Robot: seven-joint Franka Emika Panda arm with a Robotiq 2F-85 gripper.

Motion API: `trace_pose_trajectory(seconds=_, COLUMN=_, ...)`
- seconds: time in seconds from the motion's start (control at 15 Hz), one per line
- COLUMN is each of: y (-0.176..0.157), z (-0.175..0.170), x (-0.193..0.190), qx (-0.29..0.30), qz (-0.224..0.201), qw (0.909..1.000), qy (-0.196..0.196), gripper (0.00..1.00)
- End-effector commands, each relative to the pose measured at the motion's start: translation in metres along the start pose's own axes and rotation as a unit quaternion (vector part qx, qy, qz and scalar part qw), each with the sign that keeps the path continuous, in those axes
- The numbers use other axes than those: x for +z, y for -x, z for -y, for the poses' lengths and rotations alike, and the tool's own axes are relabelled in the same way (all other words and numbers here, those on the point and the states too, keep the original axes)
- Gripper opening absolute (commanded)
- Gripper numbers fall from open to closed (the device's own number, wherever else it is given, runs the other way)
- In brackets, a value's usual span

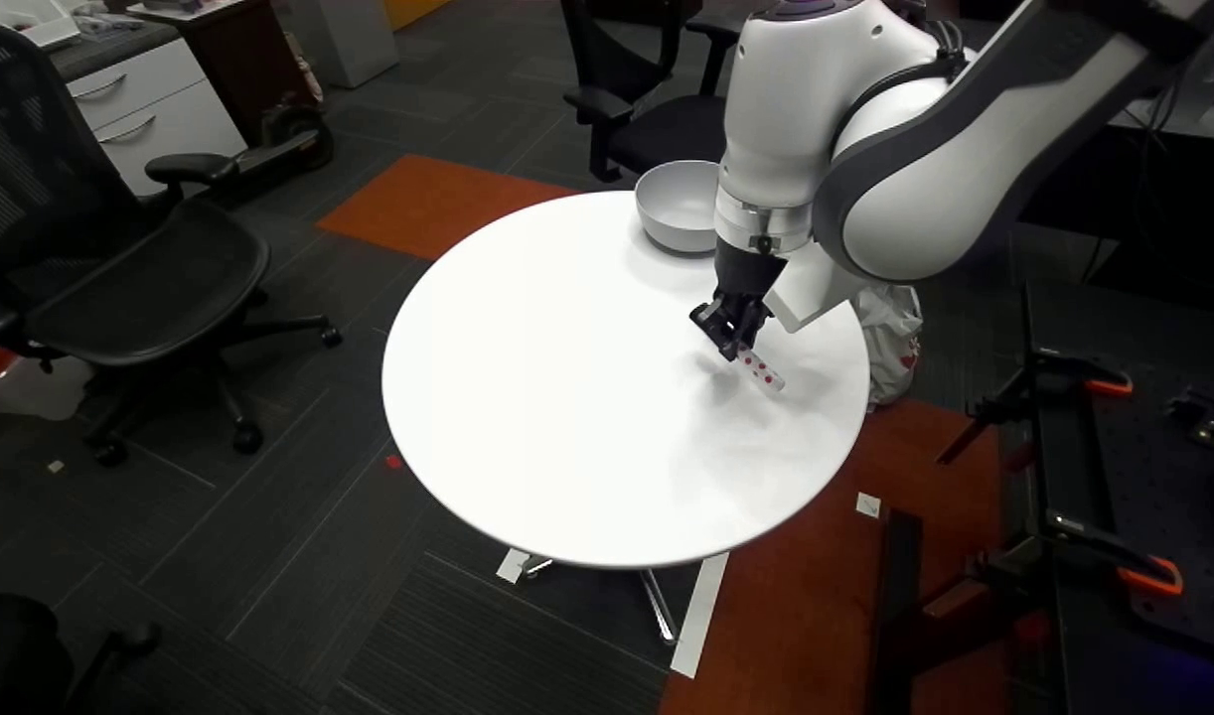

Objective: Take the marker out of the grey bowl

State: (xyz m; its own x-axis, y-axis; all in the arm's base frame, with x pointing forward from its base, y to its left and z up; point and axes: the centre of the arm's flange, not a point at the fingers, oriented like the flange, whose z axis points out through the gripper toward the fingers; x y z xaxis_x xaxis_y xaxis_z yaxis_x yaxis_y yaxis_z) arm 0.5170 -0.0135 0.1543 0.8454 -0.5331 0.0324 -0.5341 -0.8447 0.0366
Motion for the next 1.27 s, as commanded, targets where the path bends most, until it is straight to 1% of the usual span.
trace_pose_trajectory(seconds=0.0, y=-0.005, z=0.004, x=0.002, qx=0.012, qz=-0.007, qw=0.9999, qy=-0.007, gripper=0.59)
trace_pose_trajectory(seconds=0.13, y=-0.004, z=0.003, x=-0.004, qx=0.015, qz=-0.006, qw=0.9998, qy=-0.01, gripper=0.74)
trace_pose_trajectory(seconds=0.27, y=0.0, z=-0.001, x=-0.023, qx=0.02, qz=-0.01, qw=0.9995, qy=-0.021, gripper=0.9)
trace_pose_trajectory(seconds=0.33, y=0.001, z=-0.003, x=-0.034, qx=0.025, qz=-0.014, qw=0.9993, qy=-0.023, gripper=0.96)
trace_pose_trajectory(seconds=0.4, y=0.003, z=-0.005, x=-0.045, qx=0.026, qz=-0.021, qw=0.9991, qy=-0.028, gripper=1.0)
trace_pose_trajectory(seconds=0.6, y=0.005, z=-0.008, x=-0.072, qx=0.023, qz=-0.028, qw=0.9984, qy=-0.044, gripper=1.0)
trace_pose_trajectory(seconds=0.87, y=0.008, z=-0.009, x=-0.094, qx=0.024, qz=-0.036, qw=0.9973, qy=-0.059, gripper=1.0)
trace_pose_trajectory(seconds=0.93, y=-0.005, z=-0.001, x=-0.077, qx=0.024, qz=-0.043, qw=0.9975, qy=-0.05, gripper=1.0)
trace_pose_trajectory(seconds=1.2, y=-0.004, z=-0.002, x=-0.076, qx=0.025, qz=-0.042, qw=0.9976, qy=-0.05, gripper=1.0)
